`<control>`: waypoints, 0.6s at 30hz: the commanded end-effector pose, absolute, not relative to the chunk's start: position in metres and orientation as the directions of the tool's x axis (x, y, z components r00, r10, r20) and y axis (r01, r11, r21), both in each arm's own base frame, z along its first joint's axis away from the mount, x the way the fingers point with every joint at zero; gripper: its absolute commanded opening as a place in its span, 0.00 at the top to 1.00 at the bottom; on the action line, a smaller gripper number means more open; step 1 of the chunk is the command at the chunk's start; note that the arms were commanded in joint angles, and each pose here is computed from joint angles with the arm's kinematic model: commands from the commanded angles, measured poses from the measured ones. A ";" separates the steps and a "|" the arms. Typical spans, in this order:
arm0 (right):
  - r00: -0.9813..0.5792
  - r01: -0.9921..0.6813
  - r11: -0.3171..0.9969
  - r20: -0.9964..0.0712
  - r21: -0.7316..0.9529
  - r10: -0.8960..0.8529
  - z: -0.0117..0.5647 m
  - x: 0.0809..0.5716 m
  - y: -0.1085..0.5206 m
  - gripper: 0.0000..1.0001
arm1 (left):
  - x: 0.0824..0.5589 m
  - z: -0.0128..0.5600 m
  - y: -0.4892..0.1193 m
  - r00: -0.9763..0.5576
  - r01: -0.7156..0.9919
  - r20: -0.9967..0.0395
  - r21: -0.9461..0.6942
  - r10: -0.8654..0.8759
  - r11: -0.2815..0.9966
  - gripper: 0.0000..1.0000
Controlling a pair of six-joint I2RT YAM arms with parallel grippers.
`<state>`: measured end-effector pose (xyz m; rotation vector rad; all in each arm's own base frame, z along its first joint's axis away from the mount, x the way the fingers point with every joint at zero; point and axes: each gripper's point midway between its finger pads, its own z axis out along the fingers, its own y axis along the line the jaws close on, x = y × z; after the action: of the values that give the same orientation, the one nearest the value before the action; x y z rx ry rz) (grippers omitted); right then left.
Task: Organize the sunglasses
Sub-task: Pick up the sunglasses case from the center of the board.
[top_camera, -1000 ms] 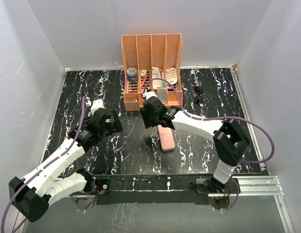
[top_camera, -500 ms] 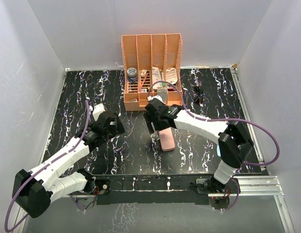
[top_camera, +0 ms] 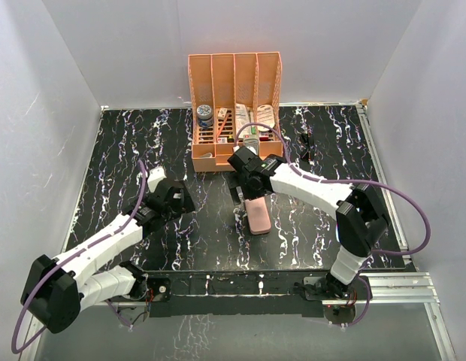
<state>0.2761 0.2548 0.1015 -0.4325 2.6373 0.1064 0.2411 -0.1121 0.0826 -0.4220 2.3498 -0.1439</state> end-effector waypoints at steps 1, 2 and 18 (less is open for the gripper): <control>-0.859 -0.295 0.955 -0.447 0.035 -0.249 0.097 0.279 0.250 0.12 | 0.247 0.083 -0.113 -0.665 -0.250 -0.665 -0.232 -0.341 0.940 0.01; -0.863 -0.291 0.956 -0.442 0.039 -0.245 0.095 0.279 0.248 0.12 | 0.247 0.082 -0.114 -0.666 -0.249 -0.664 -0.232 -0.340 0.940 0.01; -0.897 -0.285 0.956 -0.371 0.074 -0.239 0.055 0.266 0.239 0.11 | 0.246 0.074 -0.117 -0.683 -0.242 -0.649 -0.231 -0.334 0.943 0.01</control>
<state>0.2597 0.2326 0.0607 -0.4054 2.7590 0.1273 0.2463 -0.1181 0.0785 -0.4079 2.3455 -0.1656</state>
